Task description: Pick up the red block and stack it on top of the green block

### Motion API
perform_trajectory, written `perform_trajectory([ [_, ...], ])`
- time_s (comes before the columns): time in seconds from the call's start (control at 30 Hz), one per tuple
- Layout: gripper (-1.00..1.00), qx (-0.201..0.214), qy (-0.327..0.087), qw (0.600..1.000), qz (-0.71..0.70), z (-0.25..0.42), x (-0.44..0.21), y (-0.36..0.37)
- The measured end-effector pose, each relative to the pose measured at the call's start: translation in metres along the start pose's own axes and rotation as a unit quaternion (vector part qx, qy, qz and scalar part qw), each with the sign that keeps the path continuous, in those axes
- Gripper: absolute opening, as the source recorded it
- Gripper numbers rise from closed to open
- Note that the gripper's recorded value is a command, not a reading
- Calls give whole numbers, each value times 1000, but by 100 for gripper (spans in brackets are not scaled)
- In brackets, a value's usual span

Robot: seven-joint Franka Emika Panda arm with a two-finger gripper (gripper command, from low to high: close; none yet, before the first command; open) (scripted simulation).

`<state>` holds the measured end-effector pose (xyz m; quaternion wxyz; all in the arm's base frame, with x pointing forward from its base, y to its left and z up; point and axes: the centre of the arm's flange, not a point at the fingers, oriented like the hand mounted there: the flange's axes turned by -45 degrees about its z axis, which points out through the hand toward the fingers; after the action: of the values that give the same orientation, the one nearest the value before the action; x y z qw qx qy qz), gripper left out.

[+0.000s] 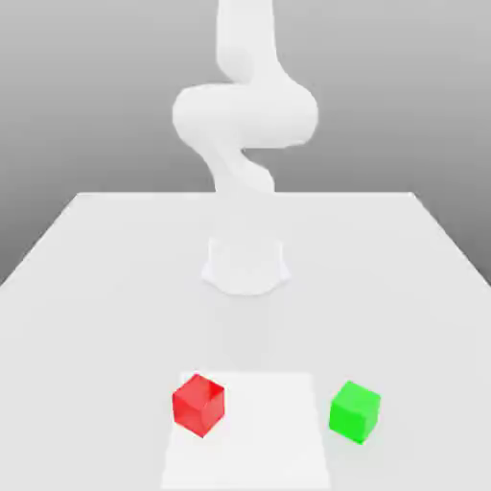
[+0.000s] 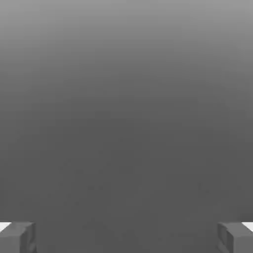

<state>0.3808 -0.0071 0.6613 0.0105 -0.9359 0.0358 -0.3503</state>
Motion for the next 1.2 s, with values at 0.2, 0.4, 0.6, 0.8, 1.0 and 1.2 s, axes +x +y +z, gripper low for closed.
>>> perform_trajectory([
  [0.2,0,-21,-107,991,78,143,-46,23],
  [0.4,0,-53,-205,966,152,253,-128,46],
  [0.6,0,-96,-296,924,223,329,-236,70],
  [0.8,0,-115,-330,904,246,377,-305,77],
  [1.0,-100,-115,-331,904,247,397,-324,78],
  [1.2,-100,-115,-330,904,247,385,-313,77],
])
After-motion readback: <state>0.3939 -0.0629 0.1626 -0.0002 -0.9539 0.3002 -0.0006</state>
